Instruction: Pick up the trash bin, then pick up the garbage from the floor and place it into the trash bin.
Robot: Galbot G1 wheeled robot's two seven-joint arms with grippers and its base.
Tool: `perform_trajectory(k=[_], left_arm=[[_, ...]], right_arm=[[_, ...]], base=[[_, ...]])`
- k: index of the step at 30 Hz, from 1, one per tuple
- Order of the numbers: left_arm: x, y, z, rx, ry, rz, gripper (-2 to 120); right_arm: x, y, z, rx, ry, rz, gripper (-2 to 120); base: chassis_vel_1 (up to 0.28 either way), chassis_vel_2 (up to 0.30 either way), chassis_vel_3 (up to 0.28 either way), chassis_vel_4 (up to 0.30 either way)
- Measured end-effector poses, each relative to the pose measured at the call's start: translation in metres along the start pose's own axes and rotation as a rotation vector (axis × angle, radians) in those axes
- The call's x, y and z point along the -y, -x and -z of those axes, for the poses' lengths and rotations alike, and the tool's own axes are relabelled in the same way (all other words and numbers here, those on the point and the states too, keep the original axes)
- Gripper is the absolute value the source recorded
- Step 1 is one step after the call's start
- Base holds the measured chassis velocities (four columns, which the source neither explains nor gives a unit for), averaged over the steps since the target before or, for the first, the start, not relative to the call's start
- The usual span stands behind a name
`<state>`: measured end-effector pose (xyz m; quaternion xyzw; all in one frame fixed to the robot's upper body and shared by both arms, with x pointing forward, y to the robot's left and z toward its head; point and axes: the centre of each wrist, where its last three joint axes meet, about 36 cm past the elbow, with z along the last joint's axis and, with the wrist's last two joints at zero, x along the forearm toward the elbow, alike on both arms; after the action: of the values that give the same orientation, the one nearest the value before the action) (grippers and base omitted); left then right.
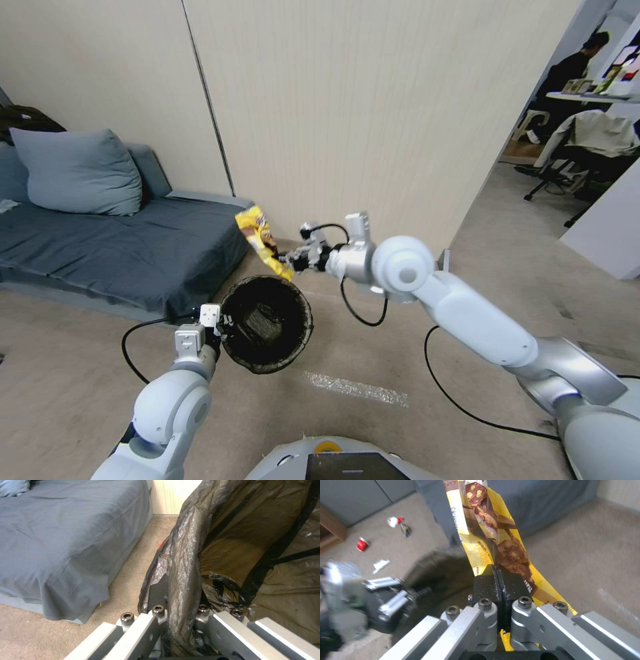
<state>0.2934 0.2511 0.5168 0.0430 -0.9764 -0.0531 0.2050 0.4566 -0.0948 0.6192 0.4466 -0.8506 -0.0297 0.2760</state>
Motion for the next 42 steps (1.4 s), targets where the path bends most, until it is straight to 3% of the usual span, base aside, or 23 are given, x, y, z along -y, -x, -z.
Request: perform_trajectory(k=[13, 29, 42], left_arm=[[-0.002, 0.004, -0.001, -0.002, -0.005, 0.011, 0], [-0.003, 0.008, -0.003, -0.009, -0.012, 0.019, 0], [-0.003, 0.013, -0.004, -0.015, -0.016, 0.024, 0]], right_arm=[[-0.005, 0.043, -0.035, -0.108, 0.066, -0.022, 0], [-0.040, 0.085, -0.053, -0.172, 0.082, 0.033, 0], [-0.033, 0.087, -0.056, -0.168, 0.088, 0.010, 46]], base=[[0.000, 0.000, 0.000, 0.000], [0.000, 0.000, 0.000, 0.000], [0.000, 0.000, 0.000, 0.000]])
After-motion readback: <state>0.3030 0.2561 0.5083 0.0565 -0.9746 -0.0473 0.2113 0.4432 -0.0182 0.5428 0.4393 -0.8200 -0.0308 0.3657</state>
